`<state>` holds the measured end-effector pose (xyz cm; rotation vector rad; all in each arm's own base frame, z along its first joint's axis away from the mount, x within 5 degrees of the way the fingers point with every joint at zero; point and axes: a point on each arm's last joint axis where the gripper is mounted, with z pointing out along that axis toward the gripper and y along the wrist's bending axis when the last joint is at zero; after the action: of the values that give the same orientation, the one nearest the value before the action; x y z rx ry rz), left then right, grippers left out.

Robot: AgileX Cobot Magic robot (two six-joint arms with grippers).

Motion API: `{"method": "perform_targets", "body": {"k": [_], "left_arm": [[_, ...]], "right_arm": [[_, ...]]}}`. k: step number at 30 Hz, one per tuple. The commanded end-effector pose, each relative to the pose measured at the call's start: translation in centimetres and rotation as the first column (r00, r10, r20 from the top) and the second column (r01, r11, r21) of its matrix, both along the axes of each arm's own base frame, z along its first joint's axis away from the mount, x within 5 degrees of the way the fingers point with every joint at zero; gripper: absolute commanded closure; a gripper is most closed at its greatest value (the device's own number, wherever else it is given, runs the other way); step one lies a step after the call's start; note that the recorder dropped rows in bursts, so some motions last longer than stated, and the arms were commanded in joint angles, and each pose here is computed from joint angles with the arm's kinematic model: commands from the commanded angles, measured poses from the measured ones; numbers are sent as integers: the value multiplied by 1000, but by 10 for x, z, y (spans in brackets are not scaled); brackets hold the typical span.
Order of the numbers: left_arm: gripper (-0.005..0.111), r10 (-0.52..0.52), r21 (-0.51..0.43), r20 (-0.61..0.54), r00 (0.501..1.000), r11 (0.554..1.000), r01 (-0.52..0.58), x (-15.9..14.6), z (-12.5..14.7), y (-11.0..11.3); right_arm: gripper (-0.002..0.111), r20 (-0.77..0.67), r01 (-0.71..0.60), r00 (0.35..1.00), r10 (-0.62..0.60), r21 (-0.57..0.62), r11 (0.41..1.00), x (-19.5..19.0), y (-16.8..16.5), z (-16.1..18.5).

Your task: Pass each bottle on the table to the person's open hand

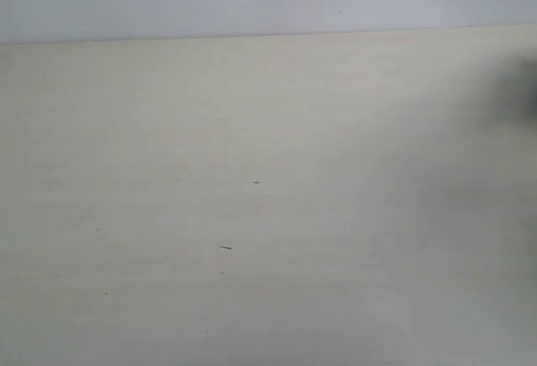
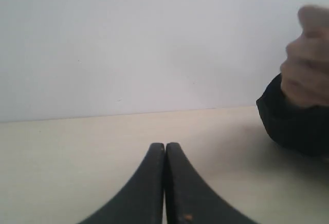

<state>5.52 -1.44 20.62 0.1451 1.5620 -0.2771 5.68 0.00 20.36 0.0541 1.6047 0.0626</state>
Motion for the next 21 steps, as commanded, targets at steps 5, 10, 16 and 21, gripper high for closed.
{"method": "perform_targets", "body": {"k": [5, 10, 16, 21], "left_arm": [[107, -2, -3, 13, 1000, 1000, 2, -1, 1, 0], [107, -2, -3, 13, 1000, 1000, 2, -1, 1, 0], [107, -2, -3, 13, 1000, 1000, 2, -1, 1, 0], [107, -2, -3, 13, 1000, 1000, 2, -1, 1, 0]], "right_arm": [[108, -11, 36, 999, -37, -39, 999, 0, -2, -2], [108, -11, 36, 999, -36, -41, 998, 0, -2, -2], [108, -11, 36, 999, -37, -39, 999, 0, -2, -2], [108, -11, 36, 999, -37, -39, 999, 0, -2, -2]]}}
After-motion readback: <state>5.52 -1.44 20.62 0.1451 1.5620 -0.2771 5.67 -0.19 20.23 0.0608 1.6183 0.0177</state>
